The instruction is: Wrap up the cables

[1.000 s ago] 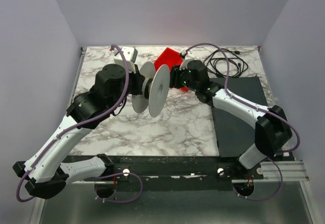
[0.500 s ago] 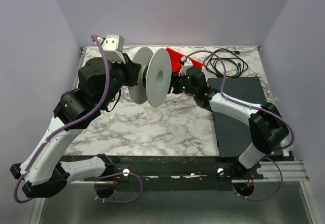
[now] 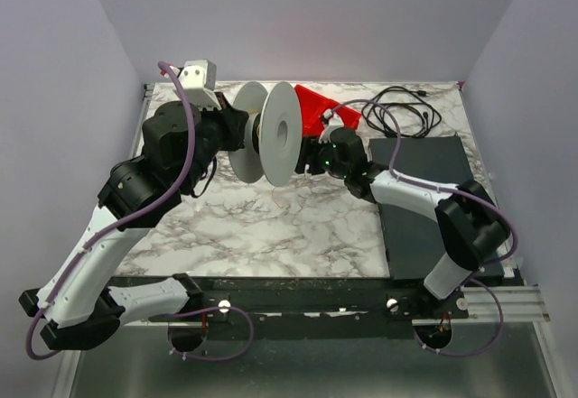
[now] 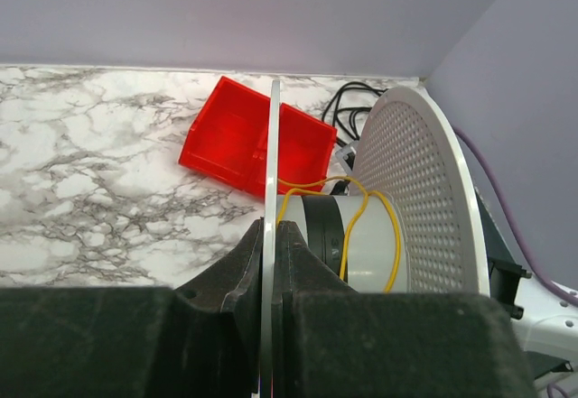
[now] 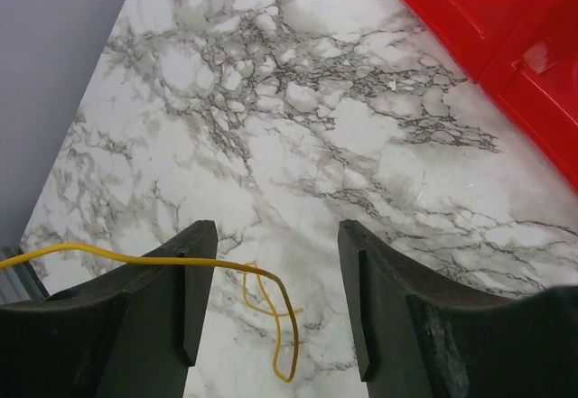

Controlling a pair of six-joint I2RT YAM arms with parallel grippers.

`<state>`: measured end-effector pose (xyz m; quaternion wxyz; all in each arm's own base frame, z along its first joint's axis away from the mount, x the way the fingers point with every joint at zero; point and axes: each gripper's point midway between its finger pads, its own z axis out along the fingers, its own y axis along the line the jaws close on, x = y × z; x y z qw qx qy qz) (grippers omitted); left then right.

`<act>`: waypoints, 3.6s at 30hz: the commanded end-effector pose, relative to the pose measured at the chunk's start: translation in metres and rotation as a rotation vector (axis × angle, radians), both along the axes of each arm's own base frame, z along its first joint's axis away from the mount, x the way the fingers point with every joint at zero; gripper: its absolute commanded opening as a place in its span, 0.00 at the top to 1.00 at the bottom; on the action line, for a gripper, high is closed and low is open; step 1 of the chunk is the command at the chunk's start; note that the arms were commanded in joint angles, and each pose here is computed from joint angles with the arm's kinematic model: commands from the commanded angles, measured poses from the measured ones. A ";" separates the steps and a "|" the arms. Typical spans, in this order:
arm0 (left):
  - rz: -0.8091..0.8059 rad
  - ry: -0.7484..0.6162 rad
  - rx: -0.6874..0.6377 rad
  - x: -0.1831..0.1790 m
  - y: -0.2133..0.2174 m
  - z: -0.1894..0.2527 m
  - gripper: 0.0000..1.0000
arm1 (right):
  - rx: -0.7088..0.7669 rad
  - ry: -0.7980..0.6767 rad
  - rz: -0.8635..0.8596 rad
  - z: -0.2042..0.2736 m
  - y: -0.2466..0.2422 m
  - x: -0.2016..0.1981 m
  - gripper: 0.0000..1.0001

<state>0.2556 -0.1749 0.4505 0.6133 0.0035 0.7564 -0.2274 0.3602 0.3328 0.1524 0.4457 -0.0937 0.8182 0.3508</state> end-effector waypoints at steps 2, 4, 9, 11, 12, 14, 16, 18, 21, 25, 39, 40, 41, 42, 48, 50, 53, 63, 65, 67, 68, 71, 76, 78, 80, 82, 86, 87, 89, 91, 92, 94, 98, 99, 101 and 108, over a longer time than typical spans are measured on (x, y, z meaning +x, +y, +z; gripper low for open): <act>0.078 -0.065 -0.139 0.007 0.006 0.034 1.00 | 0.028 0.023 -0.057 -0.015 0.008 0.016 0.41; 0.100 -0.060 -0.149 0.010 0.007 0.034 1.00 | 0.037 0.038 -0.075 -0.020 0.010 0.017 0.44; 0.153 -0.062 -0.176 0.017 0.011 0.034 1.00 | 0.035 0.040 -0.115 -0.028 0.017 0.009 0.62; 0.188 -0.061 -0.184 0.021 0.013 0.032 1.00 | 0.024 0.041 -0.130 -0.029 0.022 0.006 0.81; 0.213 -0.058 -0.187 0.023 0.016 0.031 1.00 | 0.015 0.043 -0.137 -0.029 0.023 0.004 0.90; 0.267 -0.063 -0.201 0.028 0.022 0.029 1.00 | 0.000 0.051 -0.124 -0.029 0.031 -0.005 0.99; 0.325 -0.082 -0.211 0.035 0.028 0.028 1.00 | -0.031 0.045 -0.113 -0.029 0.036 -0.020 0.99; 0.382 -0.090 -0.206 0.044 0.036 0.027 1.00 | -0.056 0.055 -0.097 -0.032 0.035 -0.035 0.99; 0.444 -0.099 -0.190 0.061 0.044 0.021 1.00 | -0.076 0.049 -0.064 -0.026 0.032 -0.057 0.99; 0.512 -0.112 -0.133 0.083 0.054 0.012 1.00 | -0.165 -0.016 -0.002 -0.003 0.031 -0.086 0.99; 0.552 -0.113 0.124 0.131 0.053 -0.040 1.00 | -0.258 -0.283 -0.035 0.145 -0.013 -0.099 0.99; 0.542 -0.107 0.140 0.132 0.051 -0.045 1.00 | -0.271 -0.306 -0.054 0.153 -0.016 -0.095 0.99; 0.529 -0.100 0.156 0.133 0.049 -0.052 1.00 | -0.282 -0.323 -0.066 0.160 -0.018 -0.092 0.99; 0.510 -0.095 0.164 0.133 0.046 -0.057 1.00 | -0.293 -0.347 -0.077 0.169 -0.019 -0.088 0.99; 0.380 -0.047 0.217 0.124 0.028 -0.085 1.00 | -0.343 -0.460 -0.109 0.204 -0.015 -0.070 0.99; 0.319 -0.029 0.247 0.118 0.019 -0.092 1.00 | -0.357 -0.499 -0.122 0.214 -0.013 -0.063 0.99; 0.228 -0.006 0.291 0.103 0.006 -0.104 1.00 | -0.371 -0.530 -0.153 0.225 -0.012 -0.050 0.99; -0.031 -0.026 0.339 0.051 -0.015 -0.123 1.00 | -0.417 -0.497 -0.156 0.203 -0.026 0.002 0.99; -0.073 -0.037 0.331 0.041 -0.017 -0.121 1.00 | -0.422 -0.469 -0.141 0.189 -0.029 0.009 0.97; -0.110 -0.052 0.314 0.033 -0.019 -0.117 1.00 | -0.397 -0.428 -0.134 0.176 -0.030 0.013 0.94; -0.141 -0.059 0.306 0.028 -0.021 -0.115 1.00 | -0.387 -0.415 -0.129 0.171 -0.030 0.015 0.93; -0.195 -0.059 0.283 0.018 -0.025 -0.108 1.00 | -0.361 -0.379 -0.102 0.156 -0.032 0.021 0.91; -0.193 -0.076 0.213 0.011 -0.024 -0.085 1.00 | -0.340 -0.318 -0.045 0.128 -0.029 0.023 0.82; -0.169 -0.074 0.179 0.011 -0.021 -0.075 1.00 | -0.319 -0.298 -0.024 0.118 -0.026 0.020 0.79; -0.158 -0.075 0.160 0.011 -0.020 -0.066 1.00 | -0.297 -0.282 -0.004 0.110 -0.024 0.017 0.74; -0.155 -0.076 0.153 0.012 -0.021 -0.060 1.00 | -0.279 -0.264 0.021 0.100 -0.021 0.013 0.68; -0.148 -0.078 0.151 0.013 -0.021 -0.050 1.00 | -0.235 -0.232 0.069 0.085 -0.012 0.005 0.53; -0.143 -0.079 0.147 0.014 -0.021 -0.048 1.00 | -0.222 -0.228 0.072 0.083 -0.011 0.004 0.52; -0.132 -0.080 0.138 0.016 -0.020 -0.044 1.00 | -0.203 -0.214 0.081 0.076 -0.008 0.002 0.51; -0.109 -0.077 0.122 0.018 -0.019 -0.039 1.00 | -0.171 -0.215 0.090 0.074 -0.004 0.001 0.50; -0.095 -0.075 0.116 0.019 -0.017 -0.035 1.00 | -0.156 -0.209 0.099 0.072 -0.002 -0.001 0.49; -0.071 -0.069 0.100 0.022 -0.015 -0.031 1.00 | -0.129 -0.199 0.114 0.067 0.002 -0.005 0.48; -0.010 -0.059 0.066 0.027 -0.009 -0.022 1.00 | -0.084 -0.184 0.133 0.061 0.006 -0.011 0.44; 0.006 -0.057 0.057 0.028 -0.008 -0.020 1.00 | -0.075 -0.180 0.136 0.060 0.006 -0.013 0.44; 0.029 -0.055 0.041 0.030 -0.005 -0.017 1.00 | -0.052 -0.178 0.140 0.059 0.007 -0.016 0.43; 0.098 -0.048 0.003 0.036 0.001 -0.009 1.00 | 0.026 -0.177 0.156 0.058 0.005 -0.032 0.40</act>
